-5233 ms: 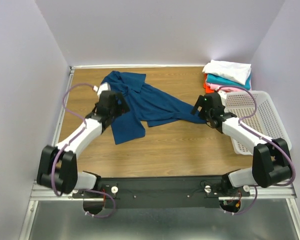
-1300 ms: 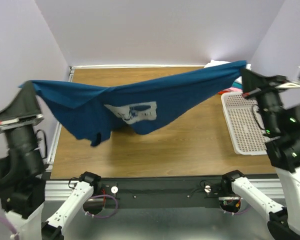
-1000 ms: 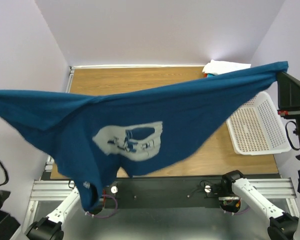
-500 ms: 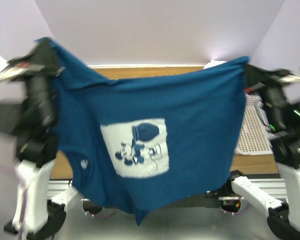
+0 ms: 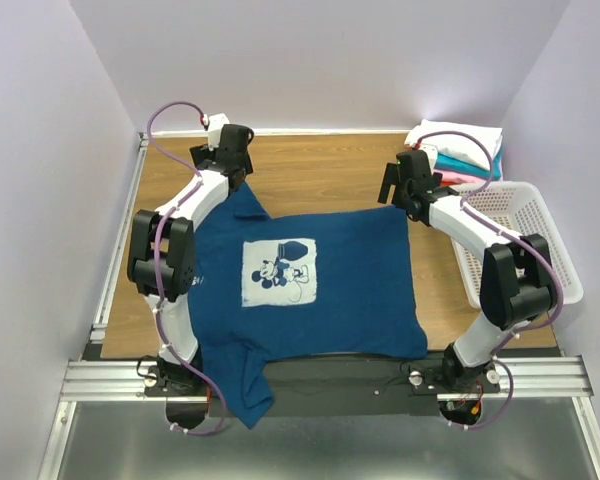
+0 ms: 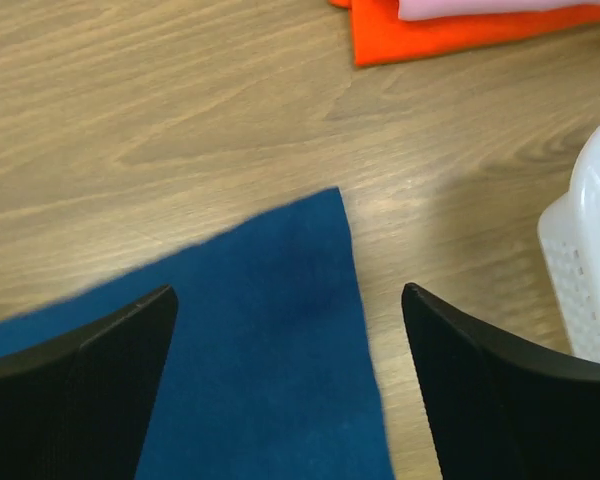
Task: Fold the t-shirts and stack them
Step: Flatten the tshirt out
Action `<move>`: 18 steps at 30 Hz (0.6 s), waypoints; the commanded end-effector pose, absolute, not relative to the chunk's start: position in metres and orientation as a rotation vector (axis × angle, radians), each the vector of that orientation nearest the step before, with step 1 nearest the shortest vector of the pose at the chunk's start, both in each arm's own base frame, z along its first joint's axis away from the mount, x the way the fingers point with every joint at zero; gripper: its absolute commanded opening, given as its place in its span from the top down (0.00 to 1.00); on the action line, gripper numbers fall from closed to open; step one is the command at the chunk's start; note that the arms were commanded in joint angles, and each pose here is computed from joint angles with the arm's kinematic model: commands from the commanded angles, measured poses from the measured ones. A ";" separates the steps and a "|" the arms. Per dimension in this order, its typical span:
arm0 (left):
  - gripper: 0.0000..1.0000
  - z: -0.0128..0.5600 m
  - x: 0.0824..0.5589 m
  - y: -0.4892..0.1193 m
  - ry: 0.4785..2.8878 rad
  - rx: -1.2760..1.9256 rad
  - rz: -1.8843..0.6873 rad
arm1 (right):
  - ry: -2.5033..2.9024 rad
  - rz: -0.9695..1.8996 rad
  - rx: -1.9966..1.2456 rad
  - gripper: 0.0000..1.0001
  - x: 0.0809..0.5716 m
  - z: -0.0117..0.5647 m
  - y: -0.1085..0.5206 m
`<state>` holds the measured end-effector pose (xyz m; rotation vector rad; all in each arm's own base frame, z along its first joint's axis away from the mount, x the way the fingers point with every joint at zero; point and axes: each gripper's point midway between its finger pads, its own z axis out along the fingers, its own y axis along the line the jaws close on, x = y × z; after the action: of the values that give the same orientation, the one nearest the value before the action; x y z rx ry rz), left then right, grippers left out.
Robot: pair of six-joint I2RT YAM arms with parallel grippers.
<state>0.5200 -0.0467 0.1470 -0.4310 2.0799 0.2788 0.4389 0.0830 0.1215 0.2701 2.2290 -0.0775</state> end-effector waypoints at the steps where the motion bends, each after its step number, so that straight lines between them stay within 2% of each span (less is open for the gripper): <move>1: 0.02 0.218 0.518 -0.038 1.917 -0.521 0.217 | 2.102 -0.010 0.308 0.00 0.458 0.166 0.087; 5: 0.02 0.200 0.495 -0.041 1.971 -0.537 0.173 | 2.143 0.074 0.285 0.00 0.441 0.157 0.095; 11: 0.02 0.131 0.444 -0.054 2.163 -0.530 0.077 | 2.254 0.269 0.189 0.00 0.405 0.128 0.123; 18: 0.02 0.092 0.412 -0.068 2.229 -0.487 -0.052 | 2.346 0.264 0.145 0.00 0.401 0.091 0.127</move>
<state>0.4094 -0.0534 0.0801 -0.4903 2.2744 0.0983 0.4012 0.1171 0.1098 0.1829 2.2942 0.2151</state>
